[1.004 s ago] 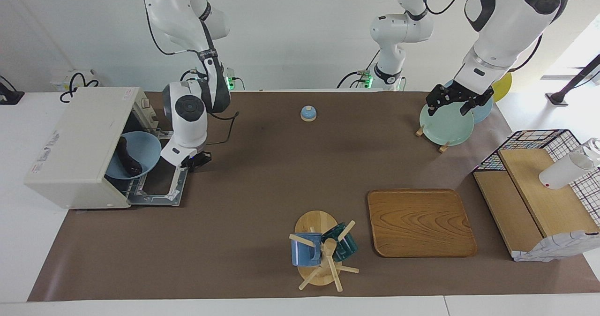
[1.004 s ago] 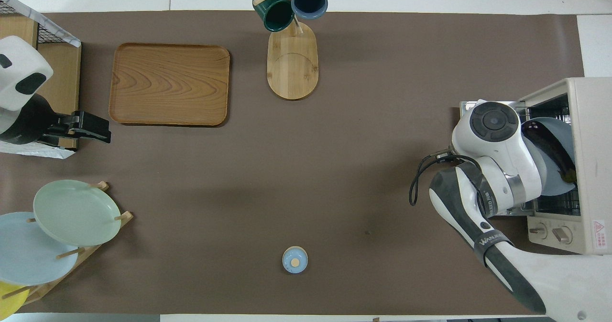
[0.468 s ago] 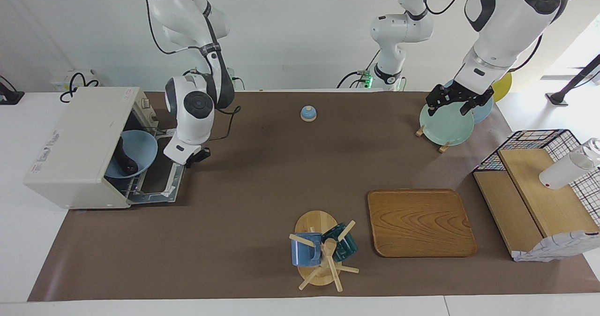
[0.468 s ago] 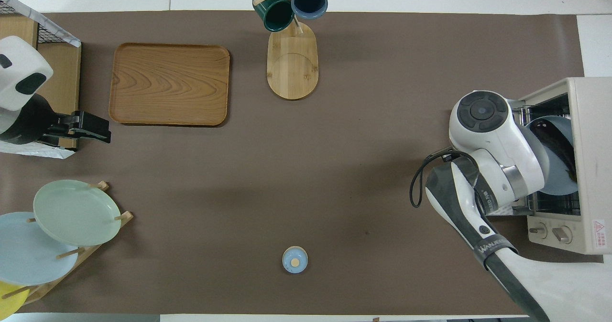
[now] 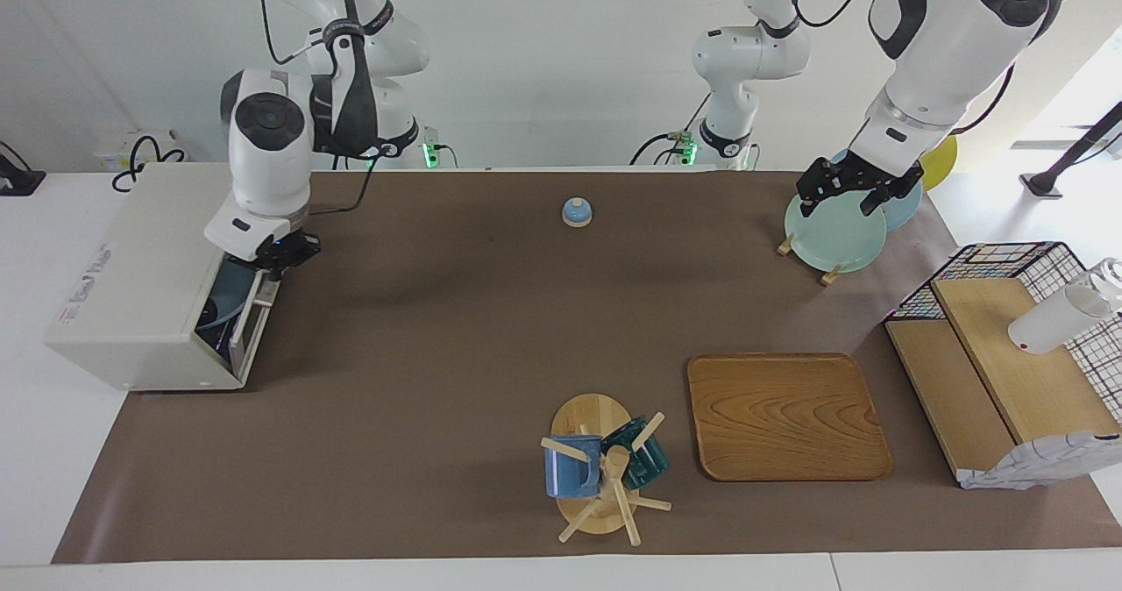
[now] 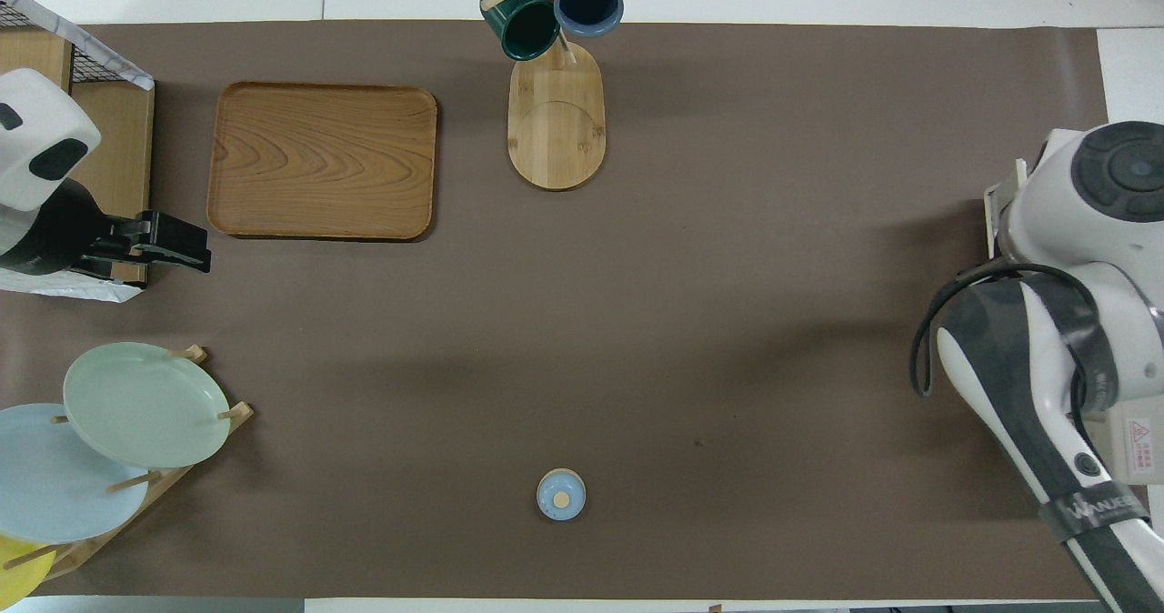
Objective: Put eggplant into oven
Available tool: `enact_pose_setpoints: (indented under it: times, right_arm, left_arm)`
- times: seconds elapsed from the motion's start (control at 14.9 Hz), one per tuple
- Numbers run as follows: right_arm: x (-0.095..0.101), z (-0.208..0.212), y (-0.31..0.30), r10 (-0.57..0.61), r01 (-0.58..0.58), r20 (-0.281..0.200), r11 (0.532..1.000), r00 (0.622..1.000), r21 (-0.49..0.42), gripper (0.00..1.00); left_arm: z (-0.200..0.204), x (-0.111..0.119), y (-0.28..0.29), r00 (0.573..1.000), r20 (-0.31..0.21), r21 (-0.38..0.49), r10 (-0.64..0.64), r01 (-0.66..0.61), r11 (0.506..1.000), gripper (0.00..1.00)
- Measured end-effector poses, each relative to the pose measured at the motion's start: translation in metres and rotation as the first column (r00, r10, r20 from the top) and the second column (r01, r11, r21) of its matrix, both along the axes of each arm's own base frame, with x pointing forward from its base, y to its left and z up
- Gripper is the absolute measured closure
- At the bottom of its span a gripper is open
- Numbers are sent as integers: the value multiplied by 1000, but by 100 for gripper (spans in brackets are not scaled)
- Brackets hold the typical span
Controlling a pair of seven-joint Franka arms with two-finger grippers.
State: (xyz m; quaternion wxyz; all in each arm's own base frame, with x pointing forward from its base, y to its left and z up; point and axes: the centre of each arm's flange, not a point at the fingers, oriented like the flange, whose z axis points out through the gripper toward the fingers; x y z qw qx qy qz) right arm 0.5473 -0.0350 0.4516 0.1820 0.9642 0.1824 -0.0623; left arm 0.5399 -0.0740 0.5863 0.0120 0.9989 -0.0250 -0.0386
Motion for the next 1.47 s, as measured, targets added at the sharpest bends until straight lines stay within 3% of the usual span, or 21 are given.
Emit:
enact_pose_setpoints:
  times: [0.33,0.67,0.74,0.87,1.27,1.47]
  right_arm:
    - [-2,13,-28,-8,8,-7,1000,1000,9,99]
    - [-4,77,-19,-119,123,-32,980,992,158,85]
    - [-6,94,-16,-140,146,-43,968,989,205,80]
    - [-13,125,-12,-165,176,-62,946,984,272,58]
    - [-20,142,-14,-176,187,-67,940,982,286,1]
    - [-20,142,-14,-178,190,-69,939,982,286,0]
  left_arm:
    - [0,0,0,1000,0,0,0,0,1000,0]
    - [0,0,0,1000,0,0,0,0,1000,0]
    - [0,0,0,1000,0,0,0,0,1000,0]
    - [0,0,0,1000,0,0,0,0,1000,0]
    - [0,0,0,1000,0,0,0,0,1000,0]
    - [0,0,0,1000,0,0,0,0,1000,0]
